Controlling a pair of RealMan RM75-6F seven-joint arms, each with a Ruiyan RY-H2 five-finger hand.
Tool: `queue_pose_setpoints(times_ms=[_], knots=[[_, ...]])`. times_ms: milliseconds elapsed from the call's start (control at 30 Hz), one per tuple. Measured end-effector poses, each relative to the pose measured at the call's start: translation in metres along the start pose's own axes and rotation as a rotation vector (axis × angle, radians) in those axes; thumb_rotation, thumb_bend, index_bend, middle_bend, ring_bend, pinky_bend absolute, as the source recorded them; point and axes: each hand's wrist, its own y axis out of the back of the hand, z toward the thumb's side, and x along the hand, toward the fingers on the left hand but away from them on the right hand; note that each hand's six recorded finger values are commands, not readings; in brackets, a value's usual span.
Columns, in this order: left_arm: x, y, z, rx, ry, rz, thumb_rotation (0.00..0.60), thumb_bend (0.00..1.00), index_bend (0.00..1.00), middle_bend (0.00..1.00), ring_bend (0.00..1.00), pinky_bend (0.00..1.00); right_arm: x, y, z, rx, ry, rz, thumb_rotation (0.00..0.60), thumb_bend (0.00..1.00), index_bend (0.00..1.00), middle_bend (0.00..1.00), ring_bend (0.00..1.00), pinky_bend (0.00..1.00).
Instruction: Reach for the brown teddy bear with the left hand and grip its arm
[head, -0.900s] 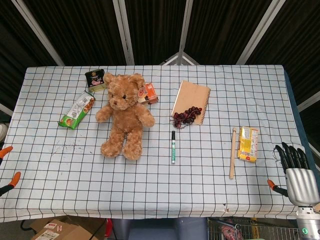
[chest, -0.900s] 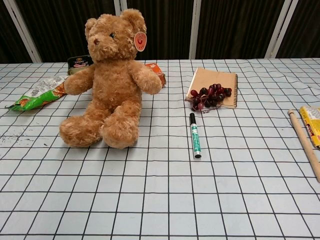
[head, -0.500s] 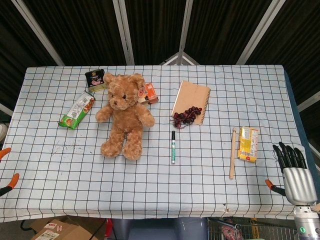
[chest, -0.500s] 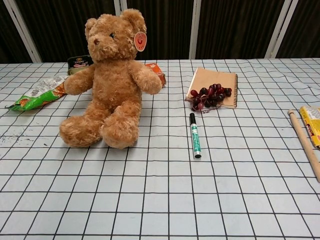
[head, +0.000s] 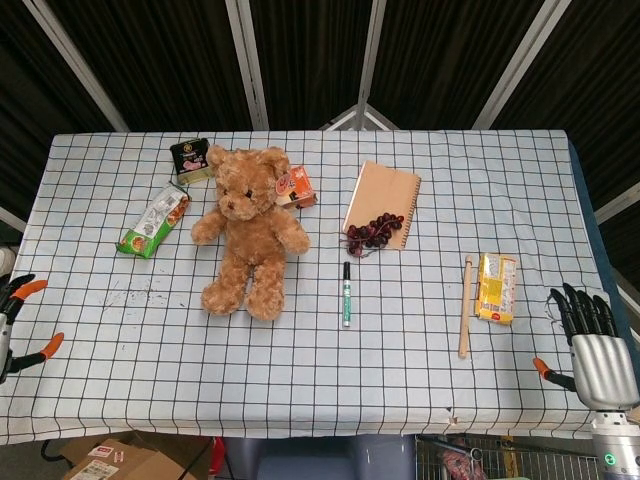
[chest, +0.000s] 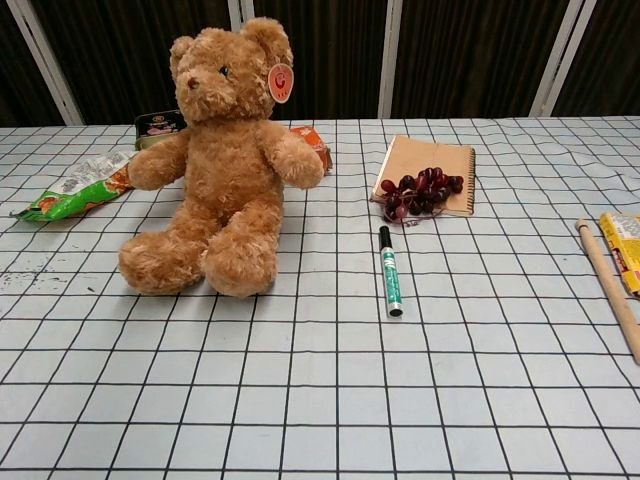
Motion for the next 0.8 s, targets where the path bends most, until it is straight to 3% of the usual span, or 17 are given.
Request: queue_pose_setpoints(times_ms=[133, 267, 533, 800], knots=[[0.034, -0.017, 0.005, -0.192, 0.023, -0.133, 0.600, 0.31, 0.21, 0.12, 0.00, 0.00, 0.000, -0.001, -0.002, 0.004, -0.008, 0.003, 0.600, 0.17, 0.02, 0.00, 0.01, 0.00], [0.075, -0.028, 0.016, -0.330, 0.055, -0.218, 0.600, 0.28, 0.21, 0.12, 0.00, 0.00, -0.002, -0.003, -0.006, 0.009, -0.022, 0.010, 0.600, 0.17, 0.02, 0.00, 0.01, 0.00], [0.143, -0.055, 0.046, -0.567, 0.100, -0.255, 0.600, 0.26, 0.21, 0.12, 0.00, 0.00, -0.005, -0.006, -0.014, 0.016, -0.050, 0.020, 0.600, 0.17, 0.02, 0.00, 0.01, 0.00], [0.180, -0.086, 0.053, -0.674, 0.145, -0.268, 0.600, 0.25, 0.21, 0.14, 0.00, 0.00, -0.008, -0.010, -0.020, 0.022, -0.072, 0.035, 0.600, 0.17, 0.02, 0.00, 0.01, 0.00]])
